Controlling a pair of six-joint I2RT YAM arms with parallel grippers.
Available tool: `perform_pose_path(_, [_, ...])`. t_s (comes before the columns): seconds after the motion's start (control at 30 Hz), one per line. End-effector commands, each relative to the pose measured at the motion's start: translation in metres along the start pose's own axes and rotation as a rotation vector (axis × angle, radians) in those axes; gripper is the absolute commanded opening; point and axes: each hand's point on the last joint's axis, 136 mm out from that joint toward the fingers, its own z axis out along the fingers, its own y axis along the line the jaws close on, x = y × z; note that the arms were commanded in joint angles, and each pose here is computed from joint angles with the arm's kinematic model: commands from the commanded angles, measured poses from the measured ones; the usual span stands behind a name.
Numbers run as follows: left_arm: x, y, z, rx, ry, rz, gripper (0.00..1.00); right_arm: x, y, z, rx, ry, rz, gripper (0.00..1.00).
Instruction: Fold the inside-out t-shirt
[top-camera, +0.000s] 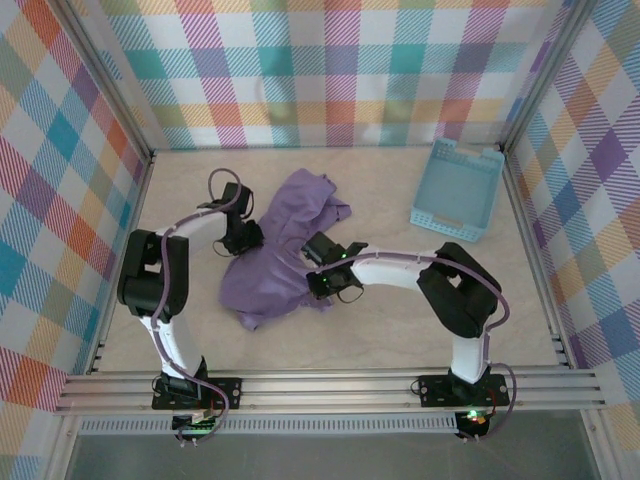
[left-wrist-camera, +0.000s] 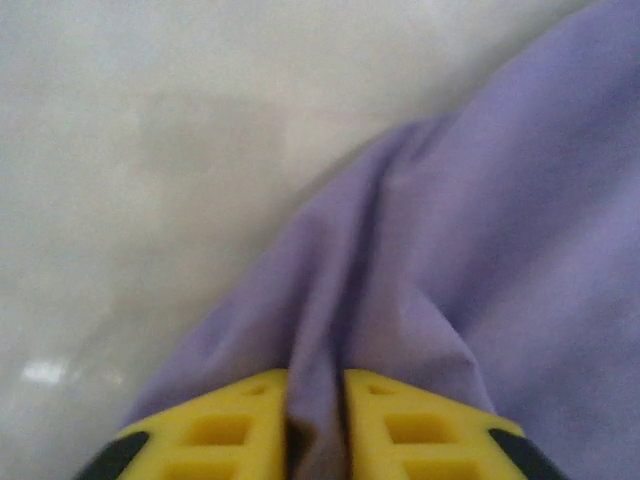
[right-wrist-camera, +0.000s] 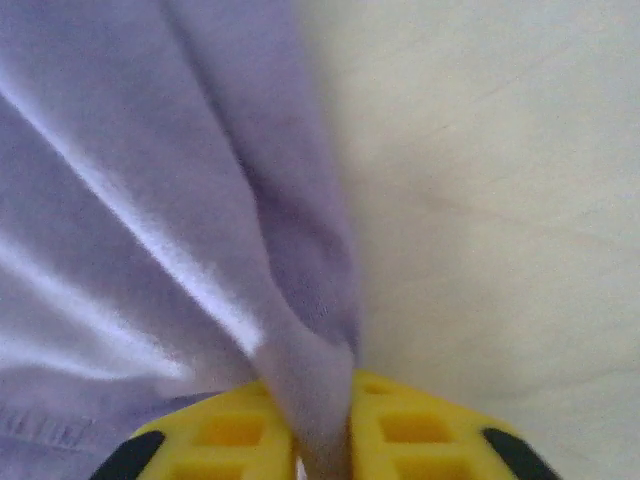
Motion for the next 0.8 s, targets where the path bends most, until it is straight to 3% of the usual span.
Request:
perform_pose_path(0.0, [0.006, 0.017, -0.037, -0.035, -0.09, -0.022, 0.04, -0.032, -0.033, -0.015, 0.091, -0.05, 0.017, 0.05])
perform_pose_path(0.17, [0.008, 0.061, -0.127, -0.114, -0.327, -0.091, 0.0, -0.089, -0.04, -0.042, 0.103, -0.159, -0.011, 0.0])
perform_pose_path(0.33, [0.015, 0.078, -0.217, -0.055, -0.515, -0.156, 0.0, -0.147, -0.038, -0.083, 0.109, -0.276, -0.025, 0.0])
perform_pose_path(0.47, [0.038, 0.051, -0.225, 0.089, -0.453, -0.162, 0.0, -0.171, -0.053, -0.127, 0.12, -0.36, -0.006, 0.0])
perform_pose_path(0.6, [0.059, 0.01, -0.241, 0.159, -0.486, -0.067, 0.0, -0.165, -0.055, -0.173, 0.135, -0.427, -0.044, 0.0])
perform_pose_path(0.77, [0.067, -0.031, -0.241, 0.118, -0.492, 0.058, 0.0, -0.139, -0.066, -0.201, 0.167, -0.461, -0.042, 0.0])
